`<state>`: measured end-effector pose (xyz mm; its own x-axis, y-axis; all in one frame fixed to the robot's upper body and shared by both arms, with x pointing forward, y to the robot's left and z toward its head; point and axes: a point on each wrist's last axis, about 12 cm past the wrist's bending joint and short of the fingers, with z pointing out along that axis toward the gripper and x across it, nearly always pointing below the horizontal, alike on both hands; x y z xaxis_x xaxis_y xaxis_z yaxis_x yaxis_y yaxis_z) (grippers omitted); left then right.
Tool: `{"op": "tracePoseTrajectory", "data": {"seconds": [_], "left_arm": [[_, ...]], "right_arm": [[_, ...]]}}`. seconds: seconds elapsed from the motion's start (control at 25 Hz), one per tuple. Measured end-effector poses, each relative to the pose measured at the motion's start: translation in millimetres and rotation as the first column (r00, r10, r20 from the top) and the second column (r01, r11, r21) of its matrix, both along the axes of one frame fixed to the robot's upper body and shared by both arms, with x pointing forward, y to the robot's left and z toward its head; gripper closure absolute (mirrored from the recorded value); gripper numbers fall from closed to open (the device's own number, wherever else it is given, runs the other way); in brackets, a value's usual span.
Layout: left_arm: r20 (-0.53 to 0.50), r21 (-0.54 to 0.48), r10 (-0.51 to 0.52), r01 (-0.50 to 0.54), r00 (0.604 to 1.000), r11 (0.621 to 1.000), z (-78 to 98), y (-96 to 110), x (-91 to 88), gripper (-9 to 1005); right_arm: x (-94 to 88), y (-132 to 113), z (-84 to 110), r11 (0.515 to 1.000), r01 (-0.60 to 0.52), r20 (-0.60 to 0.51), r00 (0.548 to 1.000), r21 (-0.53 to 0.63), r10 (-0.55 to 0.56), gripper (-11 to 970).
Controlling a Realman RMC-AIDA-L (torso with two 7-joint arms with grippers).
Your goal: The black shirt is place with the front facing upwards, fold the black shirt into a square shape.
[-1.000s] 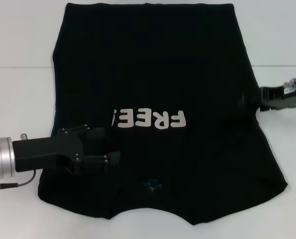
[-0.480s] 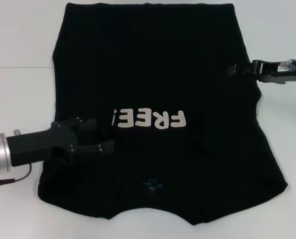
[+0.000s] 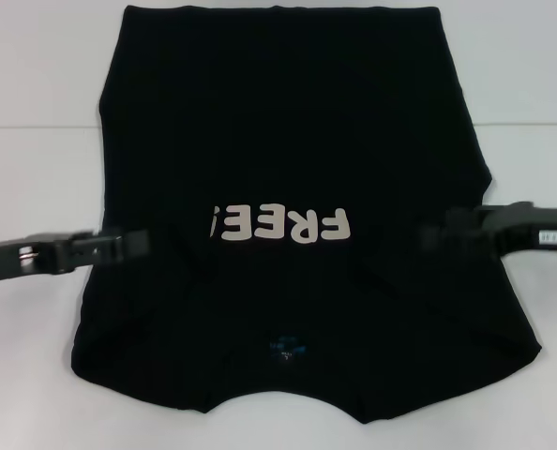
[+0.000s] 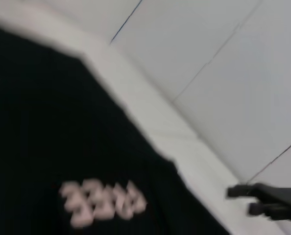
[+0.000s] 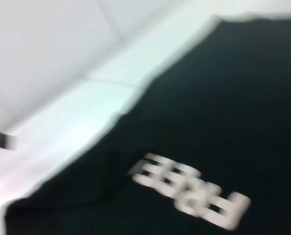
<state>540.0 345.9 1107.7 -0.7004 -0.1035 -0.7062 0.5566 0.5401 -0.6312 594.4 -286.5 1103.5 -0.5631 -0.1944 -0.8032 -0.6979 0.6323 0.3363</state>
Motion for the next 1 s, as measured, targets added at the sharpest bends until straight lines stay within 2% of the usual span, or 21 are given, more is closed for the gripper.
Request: {"op": "tracePoseTrajectory", "data": {"seconds": [0.08,0.2,0.44,0.56,0.8,1.0], "left_arm": [[-0.1,0.017,0.008,-0.006,0.995,1.0,2.5,7,0.7,76],[-0.224,0.068,0.038,-0.023,0.974,0.997,7.7,19,-0.1,76],[-0.422,0.236,0.159,-0.061,0.892,0.97,22.0,35,1.3,76],[-0.495,0.292,0.204,-0.059,0.845,0.955,25.1,31,9.0,76],[-0.548,0.429,0.251,0.01,0.798,0.903,20.5,10,23.2,77],[-0.524,0.491,0.255,0.045,0.813,0.87,18.8,-7,31.5,76]], "right_arm": [[-14.7,6,-6.4,0.997,-0.067,0.097,0.993,0.034,0.064,257],[-31.3,11,-18.6,0.991,-0.129,0.214,0.969,0.016,0.123,261],[-50.6,8,-35.9,0.986,-0.166,0.303,0.938,-0.031,0.167,264],[-58.1,5,-39.9,0.984,-0.173,0.344,0.922,-0.04,0.176,265],[-72.6,5,-51.3,0.975,-0.21,0.408,0.886,-0.067,0.219,268],[-75.8,6,-54.1,0.975,-0.213,0.41,0.886,-0.059,0.219,270]]}}
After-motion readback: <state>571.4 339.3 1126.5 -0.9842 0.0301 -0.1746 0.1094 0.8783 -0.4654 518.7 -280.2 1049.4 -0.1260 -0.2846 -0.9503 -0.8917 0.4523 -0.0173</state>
